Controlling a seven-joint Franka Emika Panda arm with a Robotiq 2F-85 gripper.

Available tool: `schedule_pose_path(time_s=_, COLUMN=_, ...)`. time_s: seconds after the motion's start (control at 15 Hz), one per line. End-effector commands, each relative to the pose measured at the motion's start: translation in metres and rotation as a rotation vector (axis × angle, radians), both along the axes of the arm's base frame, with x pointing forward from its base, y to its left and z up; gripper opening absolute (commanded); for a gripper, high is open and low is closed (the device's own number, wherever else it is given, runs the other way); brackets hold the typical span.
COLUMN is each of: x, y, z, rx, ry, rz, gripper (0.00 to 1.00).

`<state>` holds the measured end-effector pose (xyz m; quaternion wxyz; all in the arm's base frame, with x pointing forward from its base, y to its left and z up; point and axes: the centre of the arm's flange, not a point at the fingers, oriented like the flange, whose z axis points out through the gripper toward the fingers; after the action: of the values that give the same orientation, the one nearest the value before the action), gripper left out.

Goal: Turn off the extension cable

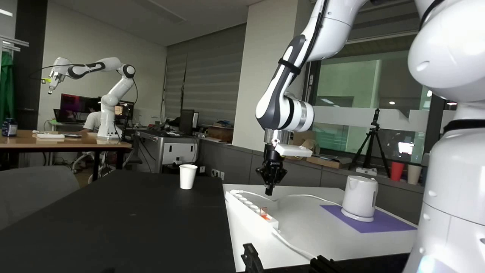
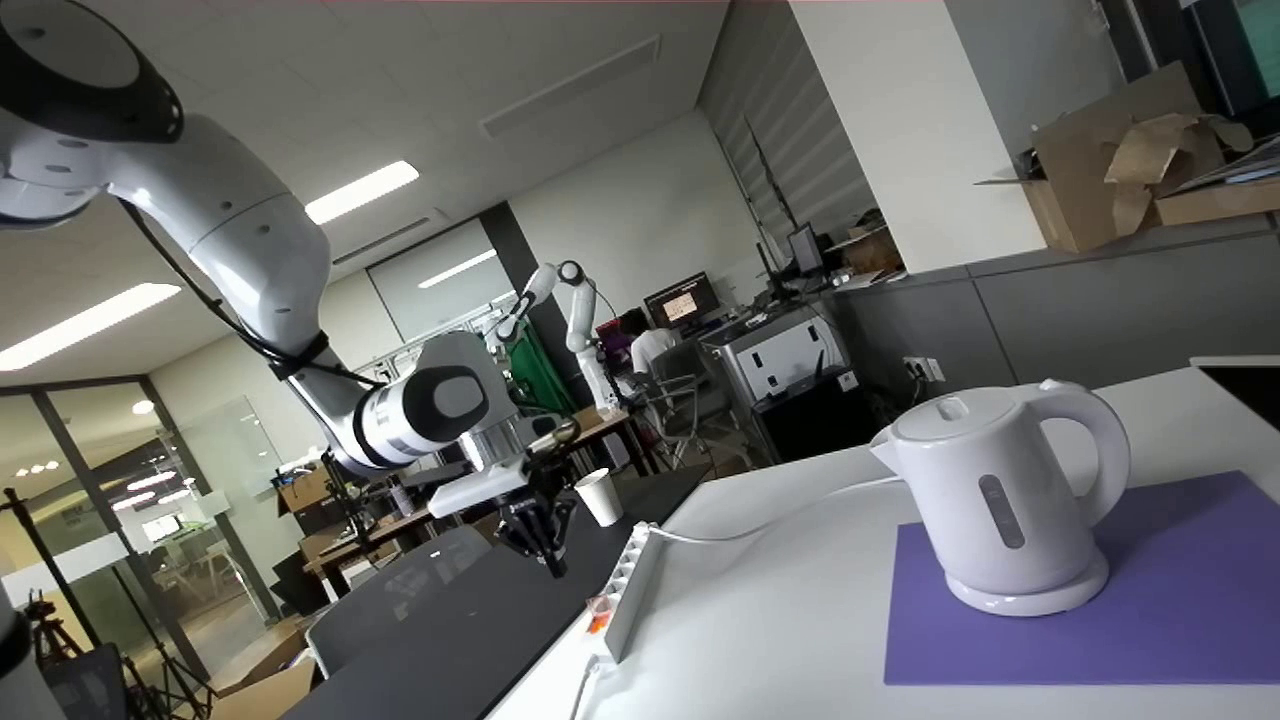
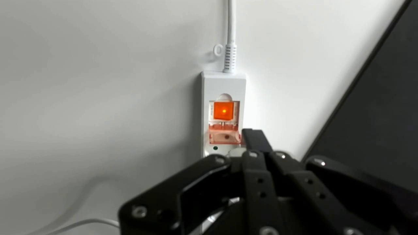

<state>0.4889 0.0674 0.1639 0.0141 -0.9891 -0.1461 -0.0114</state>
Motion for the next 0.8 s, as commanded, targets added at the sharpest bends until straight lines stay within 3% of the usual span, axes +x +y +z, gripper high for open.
schedule_pose_path(time_s=0.0, x=0.000, y=0.000, z=0.000, rx=0.000, ry=0.000, rz=0.001, gripper=0.01)
schedule_pose_path(time_s=0.73, x=-0.001, y=0.001, z=-0.013, rx=-0.006, ry=-0.004, rz=0.011, gripper=0.00)
